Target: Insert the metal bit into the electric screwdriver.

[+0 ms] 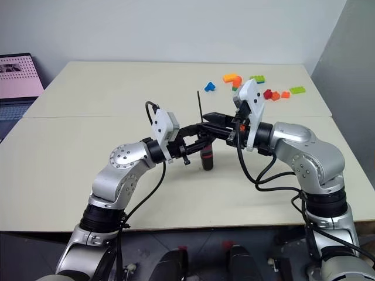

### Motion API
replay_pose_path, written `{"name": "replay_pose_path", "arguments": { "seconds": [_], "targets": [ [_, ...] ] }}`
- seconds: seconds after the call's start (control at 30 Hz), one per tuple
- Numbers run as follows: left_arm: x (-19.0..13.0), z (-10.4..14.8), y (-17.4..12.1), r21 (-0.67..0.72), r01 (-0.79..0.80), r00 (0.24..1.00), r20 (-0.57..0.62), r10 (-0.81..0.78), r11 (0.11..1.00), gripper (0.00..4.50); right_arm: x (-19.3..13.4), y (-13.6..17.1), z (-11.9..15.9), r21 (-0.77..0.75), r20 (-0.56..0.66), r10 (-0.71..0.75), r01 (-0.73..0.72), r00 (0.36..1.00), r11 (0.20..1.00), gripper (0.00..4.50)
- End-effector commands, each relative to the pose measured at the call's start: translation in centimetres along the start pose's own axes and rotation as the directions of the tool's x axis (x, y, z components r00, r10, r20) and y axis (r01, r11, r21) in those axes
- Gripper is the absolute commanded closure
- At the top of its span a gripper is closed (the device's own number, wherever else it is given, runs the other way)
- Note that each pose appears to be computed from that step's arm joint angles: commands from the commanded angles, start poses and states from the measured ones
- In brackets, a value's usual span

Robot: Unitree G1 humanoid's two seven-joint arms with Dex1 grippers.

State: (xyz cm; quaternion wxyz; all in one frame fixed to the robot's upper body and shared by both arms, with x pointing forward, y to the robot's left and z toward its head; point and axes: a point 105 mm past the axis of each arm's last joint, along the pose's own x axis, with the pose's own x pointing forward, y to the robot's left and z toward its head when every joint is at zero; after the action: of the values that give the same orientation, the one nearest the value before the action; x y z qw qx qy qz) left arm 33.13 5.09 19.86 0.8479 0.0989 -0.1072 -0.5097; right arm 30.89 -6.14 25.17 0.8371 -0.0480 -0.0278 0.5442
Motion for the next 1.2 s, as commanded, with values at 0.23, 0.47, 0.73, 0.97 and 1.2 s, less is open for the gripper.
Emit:
{"name": "replay_pose_path", "arguments": {
  "seconds": [0.23,0.47,0.73,0.97,1.2],
  "targets": [
    [0.5,3.0,3.6,0.281,-0.064,0.99,-0.102,0.096,0.957,2.92,-4.9,-3.1,2.6,-0.152,-0.012,-0.162,0.158,0.987,0.976,0.78],
    [0.4,2.6,8.5,0.665,0.157,0.902,-0.398,0.169,0.73,2.92,-8.7,-3.6,2.4,-0.381,-0.169,-0.249,0.169,0.954,0.909,0.78],
    [0.7,-4.6,6.5,0.544,0.591,0.696,-0.718,-0.035,0.596,2.92,-9.5,-1.2,-0.3,-0.468,-0.387,-0.182,-0.022,0.904,0.884,0.78],
    [2.3,-8.3,4.8,0.435,0.693,0.597,-0.793,-0.119,0.575,2.92,-8.1,-0.1,-0.9,-0.434,-0.369,-0.122,-0.055,0.922,0.899,0.78],
    [2.5,-8.6,4.7,0.404,0.694,0.587,-0.796,-0.145,0.596,1.5,-8.2,-0.3,-1.1,-0.423,-0.362,-0.13,-0.038,0.923,0.905,0.78]
  ]
}}
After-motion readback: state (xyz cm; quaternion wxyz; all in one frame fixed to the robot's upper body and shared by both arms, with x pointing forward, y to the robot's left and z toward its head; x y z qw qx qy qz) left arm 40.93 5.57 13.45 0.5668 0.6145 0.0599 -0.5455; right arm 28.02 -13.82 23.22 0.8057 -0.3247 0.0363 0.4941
